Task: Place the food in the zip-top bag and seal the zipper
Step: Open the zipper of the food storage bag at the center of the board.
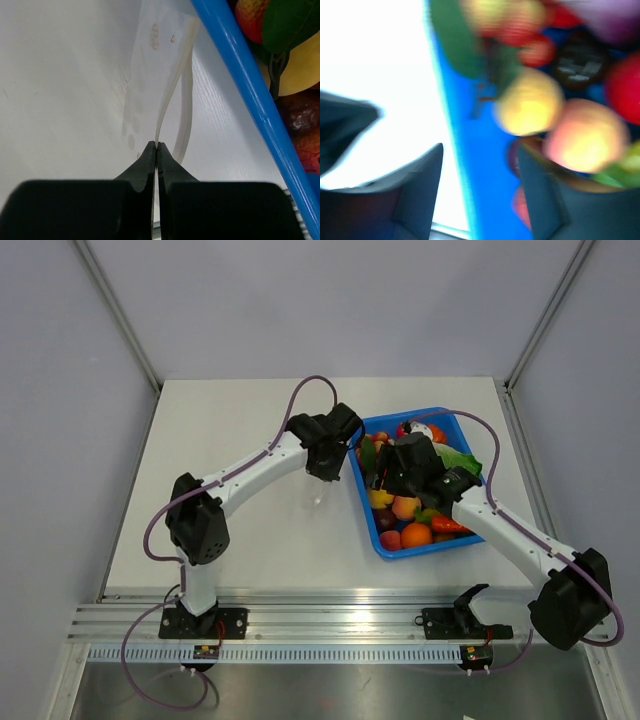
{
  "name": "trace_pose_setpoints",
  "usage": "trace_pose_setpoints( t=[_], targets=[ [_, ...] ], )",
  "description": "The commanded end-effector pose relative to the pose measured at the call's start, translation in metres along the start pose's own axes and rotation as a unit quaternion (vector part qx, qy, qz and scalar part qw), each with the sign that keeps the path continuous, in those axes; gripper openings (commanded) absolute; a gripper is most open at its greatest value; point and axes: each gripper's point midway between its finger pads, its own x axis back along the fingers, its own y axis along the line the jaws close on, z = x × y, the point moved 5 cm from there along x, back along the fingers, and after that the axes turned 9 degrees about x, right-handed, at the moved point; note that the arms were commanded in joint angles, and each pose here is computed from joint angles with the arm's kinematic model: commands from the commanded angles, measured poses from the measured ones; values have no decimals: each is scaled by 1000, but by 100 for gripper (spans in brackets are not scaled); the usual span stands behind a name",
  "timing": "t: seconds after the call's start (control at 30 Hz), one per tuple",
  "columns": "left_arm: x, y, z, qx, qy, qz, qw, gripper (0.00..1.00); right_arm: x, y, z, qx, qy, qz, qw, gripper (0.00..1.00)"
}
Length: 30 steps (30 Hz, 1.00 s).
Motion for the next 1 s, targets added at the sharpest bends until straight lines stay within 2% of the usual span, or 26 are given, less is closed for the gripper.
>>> trace_pose_setpoints(
  t=[0.0,0.07,0.13,0.27,0.57,0.97],
  targets=[
    [8,-15,-10,14,-24,59,998,0,4,38,-11,-42,-37,-74,996,56],
    [8,-19,-9,15,-21,73,997,0,2,50,-10,-52,-39,-103,992,45],
    [8,-20,-7,17,-18,85,996,0,-2,66,-11,-61,-36,-133,989,38],
    [7,-23,-4,21,-13,98,995,0,-10,91,-5,-47,-20,-144,988,41],
    [25,-13,-6,27,-28,104,994,0,-34,92,-7,-54,-19,-112,992,43],
    [52,-3,-5,30,-47,125,991,0,-63,110,-20,-54,-10,-109,993,44]
  ],
)
